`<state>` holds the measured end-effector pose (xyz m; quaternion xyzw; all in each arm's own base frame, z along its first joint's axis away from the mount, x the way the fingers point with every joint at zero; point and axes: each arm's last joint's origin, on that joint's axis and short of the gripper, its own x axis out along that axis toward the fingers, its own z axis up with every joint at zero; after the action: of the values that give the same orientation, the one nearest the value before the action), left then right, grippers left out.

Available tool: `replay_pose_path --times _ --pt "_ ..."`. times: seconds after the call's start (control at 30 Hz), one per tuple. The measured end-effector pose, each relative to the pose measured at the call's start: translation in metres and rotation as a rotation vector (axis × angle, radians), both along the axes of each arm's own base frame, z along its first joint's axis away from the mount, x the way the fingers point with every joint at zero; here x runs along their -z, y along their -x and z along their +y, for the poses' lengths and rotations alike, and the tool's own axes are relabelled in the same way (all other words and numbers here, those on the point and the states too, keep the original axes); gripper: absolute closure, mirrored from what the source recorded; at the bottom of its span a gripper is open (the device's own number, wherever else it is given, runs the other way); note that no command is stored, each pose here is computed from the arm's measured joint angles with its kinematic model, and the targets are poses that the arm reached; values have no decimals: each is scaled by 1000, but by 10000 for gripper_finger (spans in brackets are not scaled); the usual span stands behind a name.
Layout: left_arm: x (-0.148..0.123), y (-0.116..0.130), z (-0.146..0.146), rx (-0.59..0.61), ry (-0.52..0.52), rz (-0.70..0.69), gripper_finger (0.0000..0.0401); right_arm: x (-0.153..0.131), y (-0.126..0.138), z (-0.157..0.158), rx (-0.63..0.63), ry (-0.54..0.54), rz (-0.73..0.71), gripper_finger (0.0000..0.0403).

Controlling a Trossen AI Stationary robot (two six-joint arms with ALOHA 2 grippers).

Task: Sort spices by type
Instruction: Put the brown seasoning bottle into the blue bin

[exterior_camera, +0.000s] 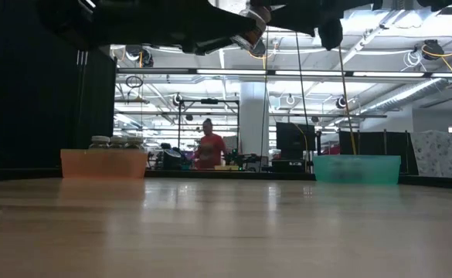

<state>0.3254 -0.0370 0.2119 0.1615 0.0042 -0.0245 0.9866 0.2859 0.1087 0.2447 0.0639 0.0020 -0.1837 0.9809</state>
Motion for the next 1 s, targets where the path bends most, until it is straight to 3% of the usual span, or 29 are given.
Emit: replay_pose_path --times 0.13,0.4,0.57,0.67,1.0 --pt "14 2 1 -78 -52 127 205 -16 4 -2 19 -33 33 213" --pt "31 7 -5 -126 -105 304 205 -51 -11 4 4 0 372 186" --pt "29 8 -13 -96 -130 287 205 -63 -26 11 -59 5 616 178" --pt "26 7 -16 -92 -127 253 205 -72 -37 15 -80 -16 657 168" --pt "17 8 -31 -35 -122 161 205 -56 -50 17 -95 -52 792 120"
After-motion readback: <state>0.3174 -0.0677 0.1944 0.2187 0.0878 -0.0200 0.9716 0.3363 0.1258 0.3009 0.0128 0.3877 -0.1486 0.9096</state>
